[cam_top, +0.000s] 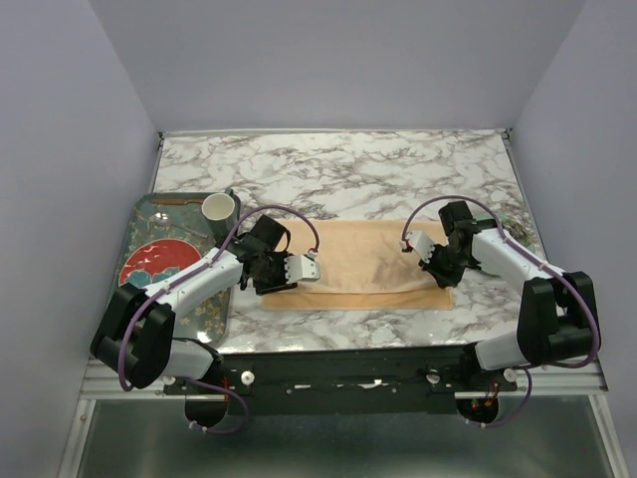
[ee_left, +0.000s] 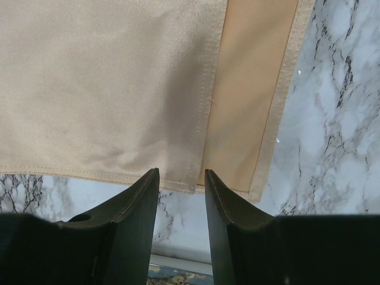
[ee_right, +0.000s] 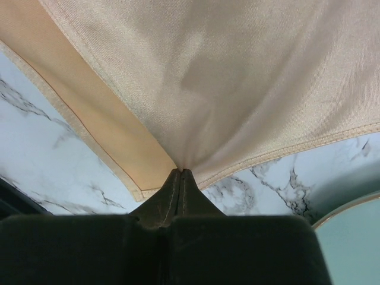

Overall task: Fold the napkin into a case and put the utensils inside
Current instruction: Smooth out the rectangle-folded napkin at the center of the board.

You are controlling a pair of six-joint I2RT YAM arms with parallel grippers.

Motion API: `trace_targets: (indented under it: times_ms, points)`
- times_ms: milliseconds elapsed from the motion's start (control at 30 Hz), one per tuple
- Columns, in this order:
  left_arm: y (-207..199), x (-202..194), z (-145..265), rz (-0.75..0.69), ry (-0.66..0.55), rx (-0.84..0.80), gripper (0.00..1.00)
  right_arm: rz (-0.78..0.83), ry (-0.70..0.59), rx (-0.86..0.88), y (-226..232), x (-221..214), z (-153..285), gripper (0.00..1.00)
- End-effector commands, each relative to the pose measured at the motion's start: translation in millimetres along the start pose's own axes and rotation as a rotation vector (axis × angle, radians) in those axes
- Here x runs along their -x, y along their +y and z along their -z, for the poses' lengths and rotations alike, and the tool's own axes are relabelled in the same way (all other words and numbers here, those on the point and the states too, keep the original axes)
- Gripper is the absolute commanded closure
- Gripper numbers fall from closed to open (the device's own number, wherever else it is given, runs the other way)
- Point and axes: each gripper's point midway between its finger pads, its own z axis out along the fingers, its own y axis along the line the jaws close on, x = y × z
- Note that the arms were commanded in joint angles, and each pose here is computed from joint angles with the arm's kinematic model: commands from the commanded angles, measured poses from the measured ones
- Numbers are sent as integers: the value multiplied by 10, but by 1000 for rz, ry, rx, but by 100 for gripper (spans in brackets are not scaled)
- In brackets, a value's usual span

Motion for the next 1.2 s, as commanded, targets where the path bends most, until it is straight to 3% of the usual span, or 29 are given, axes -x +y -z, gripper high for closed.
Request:
trace_targets:
  times_ms: [0, 600, 733, 1167]
  points:
    - [-88, 113, 32, -17, -59, -29, 57, 4, -10, 15, 3, 72, 45, 99]
    - [-100, -141, -148, -103, 61, 1, 55, -5, -12, 24, 20, 70, 35, 99]
    - [-70, -110, -139, -102, 54, 11, 62, -5, -13, 28, 16, 81, 38, 99]
    - [-36, -31, -92, -107, 32, 15, 100, -8, -10, 40, 21, 85, 26, 99]
